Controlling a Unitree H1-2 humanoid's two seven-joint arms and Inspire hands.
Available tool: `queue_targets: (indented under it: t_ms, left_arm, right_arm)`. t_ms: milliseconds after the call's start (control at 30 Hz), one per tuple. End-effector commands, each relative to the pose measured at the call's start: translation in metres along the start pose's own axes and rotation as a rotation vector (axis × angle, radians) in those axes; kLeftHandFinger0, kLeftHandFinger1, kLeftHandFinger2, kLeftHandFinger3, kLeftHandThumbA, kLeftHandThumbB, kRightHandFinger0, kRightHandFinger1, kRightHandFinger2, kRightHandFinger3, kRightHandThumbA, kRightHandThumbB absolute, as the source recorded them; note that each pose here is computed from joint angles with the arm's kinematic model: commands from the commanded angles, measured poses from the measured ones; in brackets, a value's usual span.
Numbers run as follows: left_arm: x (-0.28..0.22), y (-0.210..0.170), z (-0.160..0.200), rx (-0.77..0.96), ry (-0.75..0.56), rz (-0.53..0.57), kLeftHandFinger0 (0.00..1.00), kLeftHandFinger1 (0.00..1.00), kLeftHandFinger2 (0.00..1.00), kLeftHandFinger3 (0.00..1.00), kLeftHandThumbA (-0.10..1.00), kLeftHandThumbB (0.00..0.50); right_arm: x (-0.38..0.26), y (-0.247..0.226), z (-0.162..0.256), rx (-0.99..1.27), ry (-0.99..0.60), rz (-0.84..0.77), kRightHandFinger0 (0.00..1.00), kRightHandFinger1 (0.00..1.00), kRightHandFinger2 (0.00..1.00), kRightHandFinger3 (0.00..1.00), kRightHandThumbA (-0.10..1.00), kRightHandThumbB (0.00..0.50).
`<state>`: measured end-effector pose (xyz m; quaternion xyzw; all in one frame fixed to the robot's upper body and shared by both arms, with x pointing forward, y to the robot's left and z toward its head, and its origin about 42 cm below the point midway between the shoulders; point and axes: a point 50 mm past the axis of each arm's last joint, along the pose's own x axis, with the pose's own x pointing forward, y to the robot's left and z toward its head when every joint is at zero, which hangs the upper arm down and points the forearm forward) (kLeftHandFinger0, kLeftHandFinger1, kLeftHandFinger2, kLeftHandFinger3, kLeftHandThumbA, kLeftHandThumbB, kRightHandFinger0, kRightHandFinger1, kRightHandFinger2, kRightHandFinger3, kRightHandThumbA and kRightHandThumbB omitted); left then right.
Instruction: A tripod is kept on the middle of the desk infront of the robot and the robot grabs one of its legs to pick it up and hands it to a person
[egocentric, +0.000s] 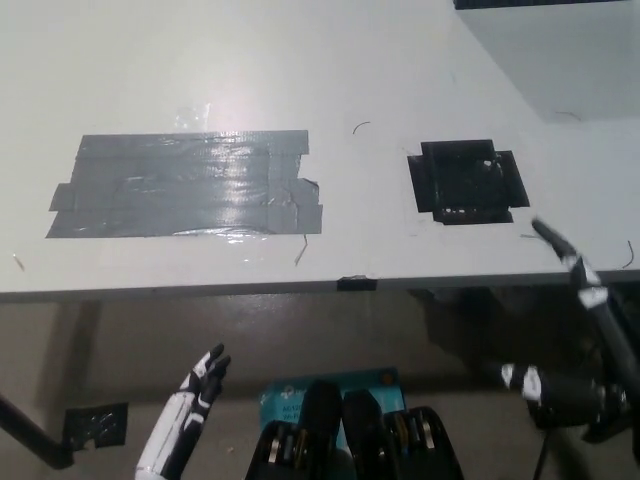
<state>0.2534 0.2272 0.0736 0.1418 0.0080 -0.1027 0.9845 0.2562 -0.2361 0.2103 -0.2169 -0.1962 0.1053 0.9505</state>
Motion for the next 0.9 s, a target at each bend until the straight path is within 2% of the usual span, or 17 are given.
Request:
queue_targets:
  t_ms: [0,33,100,167,333,600,733,867]
  left_arm:
    - [-0.009,-0.006,0.006,0.035,-0.064,0.011,1.0,1.0,1.0,1.0,1.0,0.14]
    - [-0.009,-0.006,0.007,0.035,-0.065,0.011,1.0,1.0,1.0,1.0,1.0,0.141]
    - [-0.008,-0.005,0.007,0.04,-0.074,0.015,1.0,1.0,1.0,1.0,1.0,0.141]
    - [-0.009,-0.004,0.007,0.039,-0.075,0.015,1.0,1.0,1.0,1.0,1.0,0.143]
    - [-0.007,-0.003,0.007,0.021,-0.076,0.023,1.0,1.0,1.0,1.0,1.0,0.135]
    - [-0.001,-0.002,0.006,0.02,-0.086,0.034,1.0,1.0,1.0,1.0,1.0,0.129]
    - [-0.002,-0.001,0.005,0.015,-0.087,0.04,1.0,1.0,1.0,1.0,1.0,0.138]
    - [-0.006,-0.002,0.004,0.01,-0.083,0.043,1.0,1.0,1.0,1.0,1.0,0.131]
  right_arm:
    - [-0.019,0.032,-0.017,0.458,0.047,-0.041,1.0,1.0,1.0,1.0,0.91,0.196]
    - [-0.021,0.043,-0.026,0.497,0.092,-0.055,1.0,1.0,1.0,1.0,0.91,0.199]
    - [-0.026,0.061,-0.044,0.512,0.161,-0.07,1.0,1.0,1.0,1.0,0.96,0.126]
    - [-0.031,0.068,-0.054,0.521,0.2,-0.072,1.0,1.0,1.0,1.0,0.97,0.111]
    - [-0.036,0.079,-0.075,0.504,0.264,-0.06,1.0,1.0,1.0,1.0,0.97,0.148]
    - [-0.037,0.081,-0.087,0.491,0.292,-0.032,1.0,1.0,1.0,1.0,0.94,0.157]
    - [-0.037,0.078,-0.089,0.484,0.292,-0.029,1.0,1.0,1.0,1.0,0.92,0.146]
    - [-0.039,0.076,-0.089,0.467,0.287,-0.019,1.0,1.0,1.0,1.0,0.94,0.177]
